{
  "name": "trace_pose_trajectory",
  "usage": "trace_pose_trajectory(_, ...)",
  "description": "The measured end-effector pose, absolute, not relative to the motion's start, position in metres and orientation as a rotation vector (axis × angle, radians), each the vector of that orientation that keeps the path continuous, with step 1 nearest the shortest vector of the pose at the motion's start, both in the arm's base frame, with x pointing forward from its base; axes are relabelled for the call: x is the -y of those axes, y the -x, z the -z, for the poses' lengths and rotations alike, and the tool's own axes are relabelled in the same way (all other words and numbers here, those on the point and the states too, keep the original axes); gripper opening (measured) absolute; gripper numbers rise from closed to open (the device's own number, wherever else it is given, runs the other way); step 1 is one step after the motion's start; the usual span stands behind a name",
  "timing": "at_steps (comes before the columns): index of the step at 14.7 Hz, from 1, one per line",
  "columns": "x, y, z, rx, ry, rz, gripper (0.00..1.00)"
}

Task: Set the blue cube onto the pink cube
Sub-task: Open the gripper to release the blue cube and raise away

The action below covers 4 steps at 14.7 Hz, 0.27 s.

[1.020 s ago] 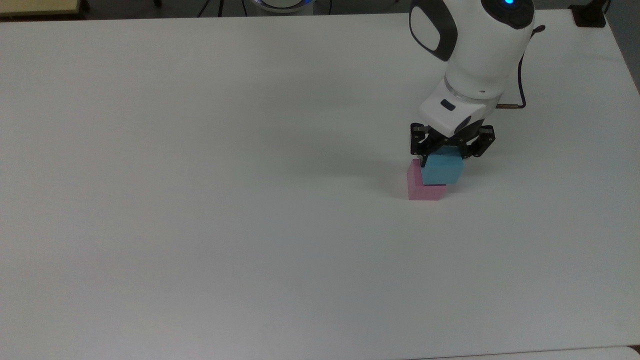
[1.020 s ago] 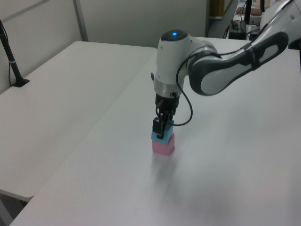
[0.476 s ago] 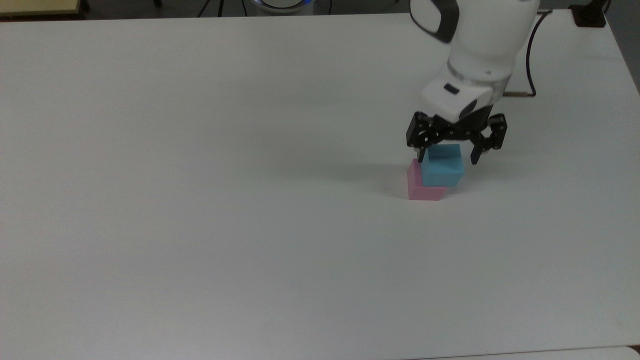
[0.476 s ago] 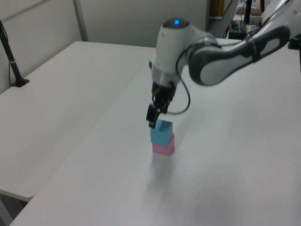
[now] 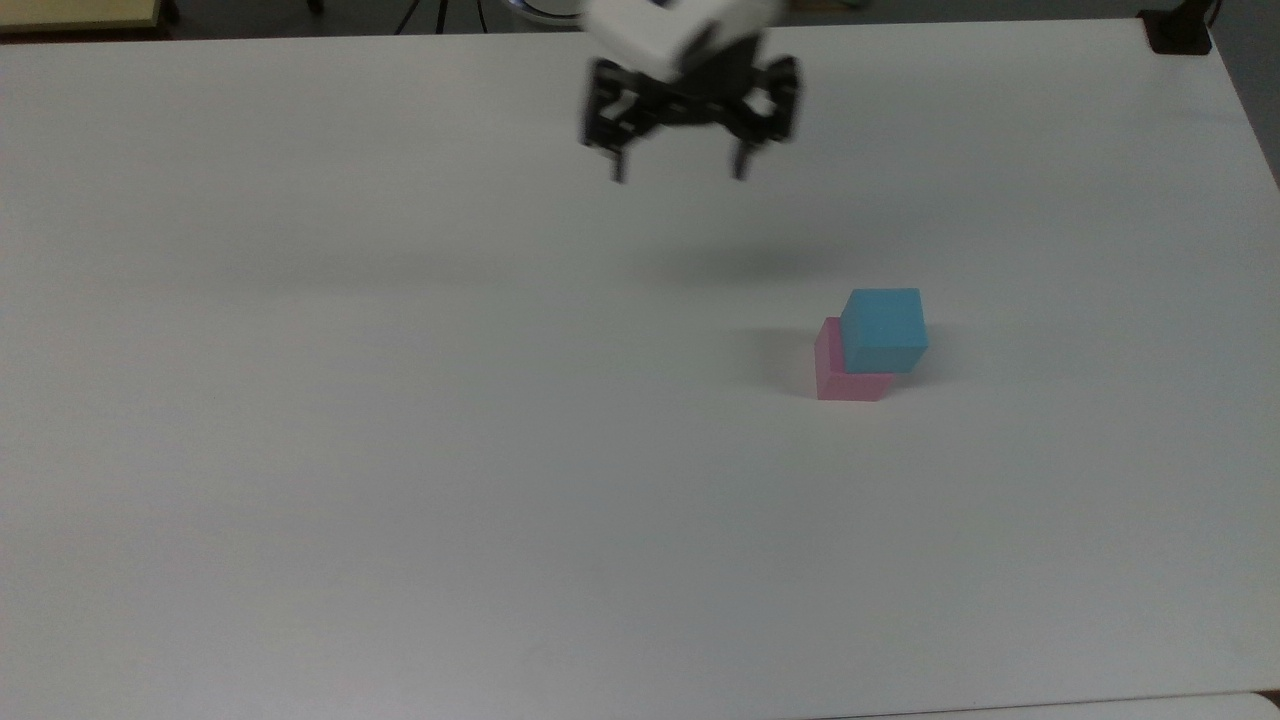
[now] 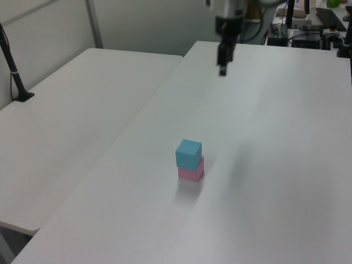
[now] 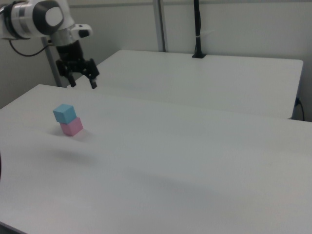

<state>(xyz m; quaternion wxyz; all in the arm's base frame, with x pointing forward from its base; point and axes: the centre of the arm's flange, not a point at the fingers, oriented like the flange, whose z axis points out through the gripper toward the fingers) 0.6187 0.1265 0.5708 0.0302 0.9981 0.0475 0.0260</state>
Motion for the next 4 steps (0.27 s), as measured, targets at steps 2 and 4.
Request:
trace_pose_trajectory(2,-0.066,-0.609,-0.583,-0.056,-3.078,-0.026,1.00)
trace_pose_trajectory(4,-0.007,-0.601,-0.586,0.050,-3.081,-0.005,1.00)
